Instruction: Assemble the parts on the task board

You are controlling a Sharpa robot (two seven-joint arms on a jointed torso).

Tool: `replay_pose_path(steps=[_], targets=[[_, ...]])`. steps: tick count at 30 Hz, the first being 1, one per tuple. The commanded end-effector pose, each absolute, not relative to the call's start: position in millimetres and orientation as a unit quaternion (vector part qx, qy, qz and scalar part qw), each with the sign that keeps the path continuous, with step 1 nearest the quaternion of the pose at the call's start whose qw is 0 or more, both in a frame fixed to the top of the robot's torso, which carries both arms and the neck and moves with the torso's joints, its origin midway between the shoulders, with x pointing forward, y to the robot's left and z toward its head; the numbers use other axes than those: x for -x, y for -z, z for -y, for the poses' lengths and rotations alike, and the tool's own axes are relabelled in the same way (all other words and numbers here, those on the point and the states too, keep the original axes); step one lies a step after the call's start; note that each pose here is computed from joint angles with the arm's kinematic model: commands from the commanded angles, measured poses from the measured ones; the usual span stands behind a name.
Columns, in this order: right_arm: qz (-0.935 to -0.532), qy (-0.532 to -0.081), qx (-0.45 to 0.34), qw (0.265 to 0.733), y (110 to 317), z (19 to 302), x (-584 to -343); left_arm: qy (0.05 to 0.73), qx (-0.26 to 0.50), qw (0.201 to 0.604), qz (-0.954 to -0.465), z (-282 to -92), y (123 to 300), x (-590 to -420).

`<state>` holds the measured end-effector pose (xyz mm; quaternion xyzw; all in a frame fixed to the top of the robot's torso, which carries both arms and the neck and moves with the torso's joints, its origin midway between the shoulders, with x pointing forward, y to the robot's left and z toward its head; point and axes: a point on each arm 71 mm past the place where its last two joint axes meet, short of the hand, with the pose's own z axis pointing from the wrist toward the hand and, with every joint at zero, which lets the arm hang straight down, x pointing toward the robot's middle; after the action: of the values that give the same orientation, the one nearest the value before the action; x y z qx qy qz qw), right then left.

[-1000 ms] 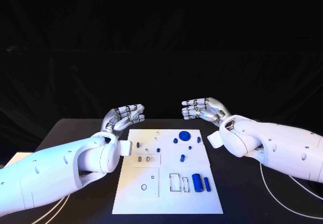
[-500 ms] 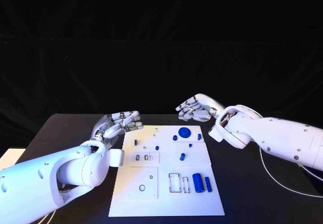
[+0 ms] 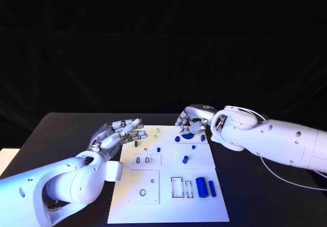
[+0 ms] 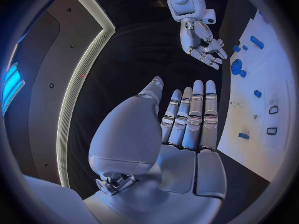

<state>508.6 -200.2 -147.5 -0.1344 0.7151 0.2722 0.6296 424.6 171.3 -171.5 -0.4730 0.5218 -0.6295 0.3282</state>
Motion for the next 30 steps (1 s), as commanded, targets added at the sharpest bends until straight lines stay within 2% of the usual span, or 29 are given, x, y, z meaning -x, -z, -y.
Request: replay_pose_path(steps=[1,10,30], targets=[[-0.737,-0.193,0.178,0.623,154,203,-512,0.642,0.467,0.31,-0.524,-167.0,168.1,-421.5],[-0.745,-0.174,0.187,0.616,160,201,-514,0.643,0.465,0.311,-0.522,-168.9,164.6,-421.4],[-0.757,-0.177,0.191,0.599,170,196,-514,0.64,0.467,0.321,-0.519,-170.5,163.1,-422.5]])
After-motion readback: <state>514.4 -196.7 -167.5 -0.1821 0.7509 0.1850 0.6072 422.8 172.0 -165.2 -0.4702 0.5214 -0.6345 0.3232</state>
